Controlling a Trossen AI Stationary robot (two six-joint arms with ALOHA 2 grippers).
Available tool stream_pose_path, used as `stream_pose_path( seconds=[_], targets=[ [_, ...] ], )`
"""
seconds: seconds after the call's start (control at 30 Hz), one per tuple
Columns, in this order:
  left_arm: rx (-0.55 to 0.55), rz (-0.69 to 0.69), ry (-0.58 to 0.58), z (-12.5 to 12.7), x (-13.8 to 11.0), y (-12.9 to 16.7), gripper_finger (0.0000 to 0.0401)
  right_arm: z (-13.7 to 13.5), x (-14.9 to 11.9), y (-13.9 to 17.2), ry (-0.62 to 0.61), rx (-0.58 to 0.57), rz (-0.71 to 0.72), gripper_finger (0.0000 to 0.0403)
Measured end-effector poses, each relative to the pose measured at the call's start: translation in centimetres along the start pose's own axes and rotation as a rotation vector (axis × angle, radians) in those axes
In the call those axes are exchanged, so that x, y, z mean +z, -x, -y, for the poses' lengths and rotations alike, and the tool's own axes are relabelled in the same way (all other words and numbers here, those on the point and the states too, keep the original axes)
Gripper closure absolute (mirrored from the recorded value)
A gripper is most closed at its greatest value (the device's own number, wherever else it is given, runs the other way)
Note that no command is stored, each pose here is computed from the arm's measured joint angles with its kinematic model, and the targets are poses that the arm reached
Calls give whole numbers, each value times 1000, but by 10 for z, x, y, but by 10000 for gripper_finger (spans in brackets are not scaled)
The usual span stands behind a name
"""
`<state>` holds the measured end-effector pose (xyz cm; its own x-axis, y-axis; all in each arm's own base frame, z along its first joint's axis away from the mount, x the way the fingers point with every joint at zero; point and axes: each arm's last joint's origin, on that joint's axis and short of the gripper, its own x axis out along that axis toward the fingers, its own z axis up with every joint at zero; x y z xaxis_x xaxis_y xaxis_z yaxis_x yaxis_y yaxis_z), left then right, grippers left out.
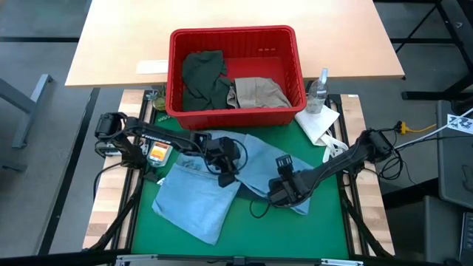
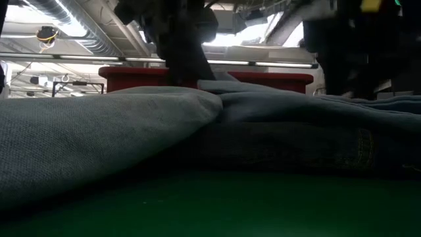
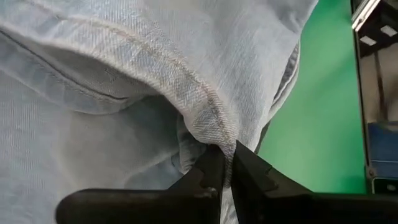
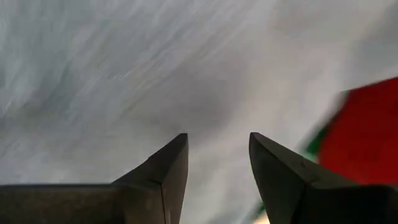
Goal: Fold laundry
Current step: Fold the light blue jeans
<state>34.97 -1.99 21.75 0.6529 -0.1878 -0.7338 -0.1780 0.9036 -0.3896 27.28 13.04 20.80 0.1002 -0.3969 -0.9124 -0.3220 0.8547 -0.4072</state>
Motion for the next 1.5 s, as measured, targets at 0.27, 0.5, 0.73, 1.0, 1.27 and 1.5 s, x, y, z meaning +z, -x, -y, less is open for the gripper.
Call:
stream_pose_path(
  seconds=[0.27, 0.5, 0.73, 1.0, 1.27, 1.5],
  targets=[
    [14, -26, -7, 6, -6, -1, 333, -26, -14, -38, -86, 105, 0, 233],
    [-98, -150, 37, -2, -9, 3, 301, -34, -16, -38, -65, 118, 12, 233],
    [-184, -197, 69, -7, -7, 14, 310, -32, -14, -1, 5, 29, -19, 233],
    [-200, -216, 63, 3, -11, 47, 330, -42, -26, 31, 54, -52, -67, 233],
    [-144, 120, -65, 39, 3, 43, 338, -55, -53, 45, 51, -186, -117, 233],
    [-157, 247, -185, 64, -2, 1, 335, -65, -78, 39, 16, -185, -70, 233]
  ],
)
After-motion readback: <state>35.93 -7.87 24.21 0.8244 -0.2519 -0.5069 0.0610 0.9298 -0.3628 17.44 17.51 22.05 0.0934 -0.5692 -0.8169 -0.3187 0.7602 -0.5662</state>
